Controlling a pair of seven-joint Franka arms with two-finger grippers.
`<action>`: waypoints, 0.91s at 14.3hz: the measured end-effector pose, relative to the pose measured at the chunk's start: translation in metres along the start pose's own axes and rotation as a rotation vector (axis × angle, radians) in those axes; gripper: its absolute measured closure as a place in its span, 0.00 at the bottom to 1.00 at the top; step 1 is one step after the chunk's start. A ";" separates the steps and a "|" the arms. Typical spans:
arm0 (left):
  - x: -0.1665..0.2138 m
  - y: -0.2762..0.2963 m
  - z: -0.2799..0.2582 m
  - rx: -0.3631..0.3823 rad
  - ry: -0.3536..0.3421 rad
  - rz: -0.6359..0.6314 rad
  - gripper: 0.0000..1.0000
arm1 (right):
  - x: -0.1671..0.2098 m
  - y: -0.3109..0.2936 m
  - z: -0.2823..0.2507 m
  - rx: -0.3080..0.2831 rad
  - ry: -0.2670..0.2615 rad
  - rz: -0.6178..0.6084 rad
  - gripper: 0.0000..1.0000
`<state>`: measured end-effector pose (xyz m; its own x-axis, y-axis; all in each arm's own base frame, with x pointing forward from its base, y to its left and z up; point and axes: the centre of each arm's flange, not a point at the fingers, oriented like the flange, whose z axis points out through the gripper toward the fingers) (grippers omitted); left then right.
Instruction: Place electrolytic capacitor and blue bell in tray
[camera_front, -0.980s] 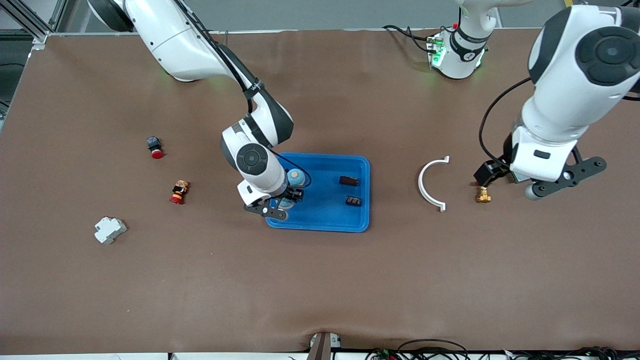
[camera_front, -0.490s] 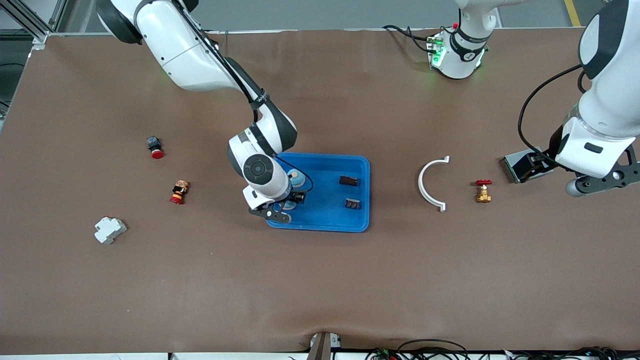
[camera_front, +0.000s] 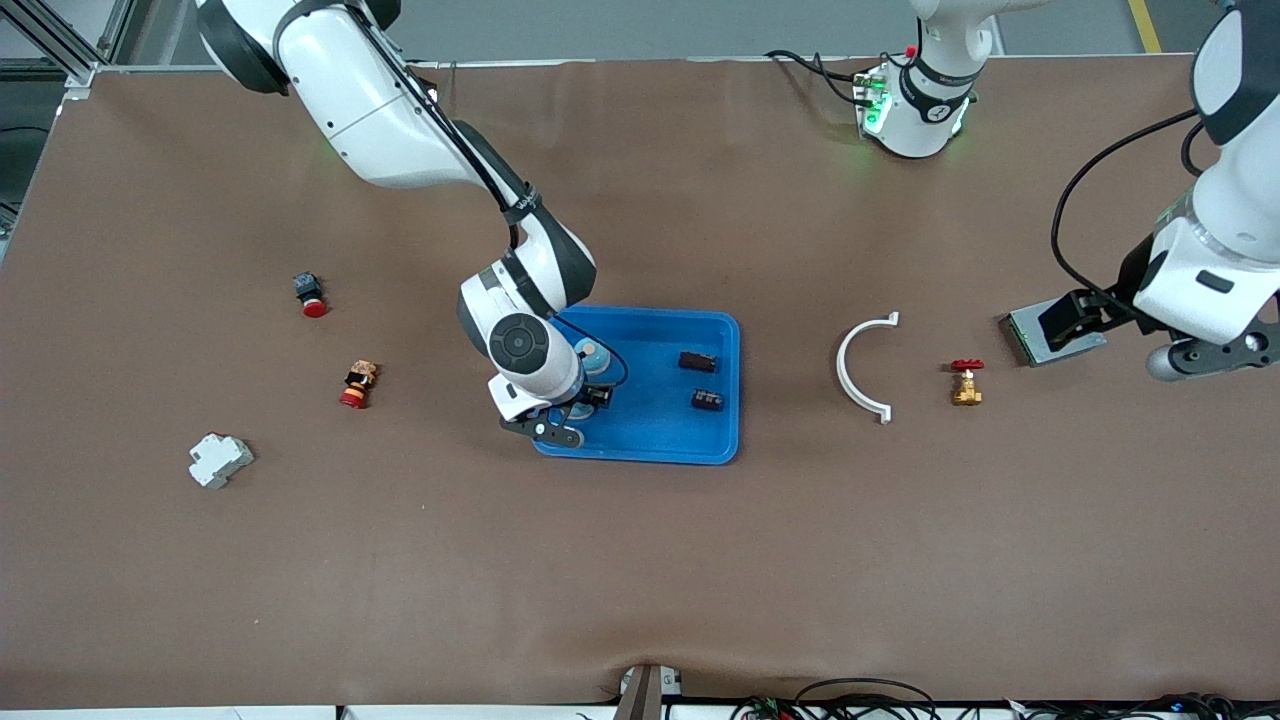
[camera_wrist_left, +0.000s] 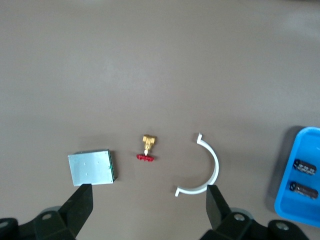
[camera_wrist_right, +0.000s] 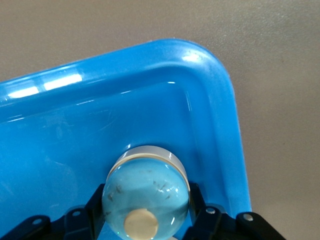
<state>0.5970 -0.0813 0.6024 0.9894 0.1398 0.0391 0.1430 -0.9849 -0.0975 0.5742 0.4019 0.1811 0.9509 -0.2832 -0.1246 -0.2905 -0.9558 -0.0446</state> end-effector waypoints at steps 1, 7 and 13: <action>-0.007 -0.001 -0.005 0.006 -0.016 -0.001 0.00 | 0.000 0.000 0.000 0.000 0.000 0.001 0.32; -0.038 -0.032 -0.034 0.010 -0.080 0.015 0.00 | 0.001 -0.003 -0.004 0.008 0.005 0.001 0.00; -0.044 -0.065 -0.035 0.010 -0.110 0.076 0.00 | -0.011 -0.011 -0.067 -0.044 -0.043 -0.020 0.00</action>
<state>0.5429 -0.0275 0.6422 0.9941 0.0757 -0.0778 0.0673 -0.9921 -0.1057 0.5735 0.4099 0.2493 0.9508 -0.2612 -0.1669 -0.2656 -0.9641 -0.0045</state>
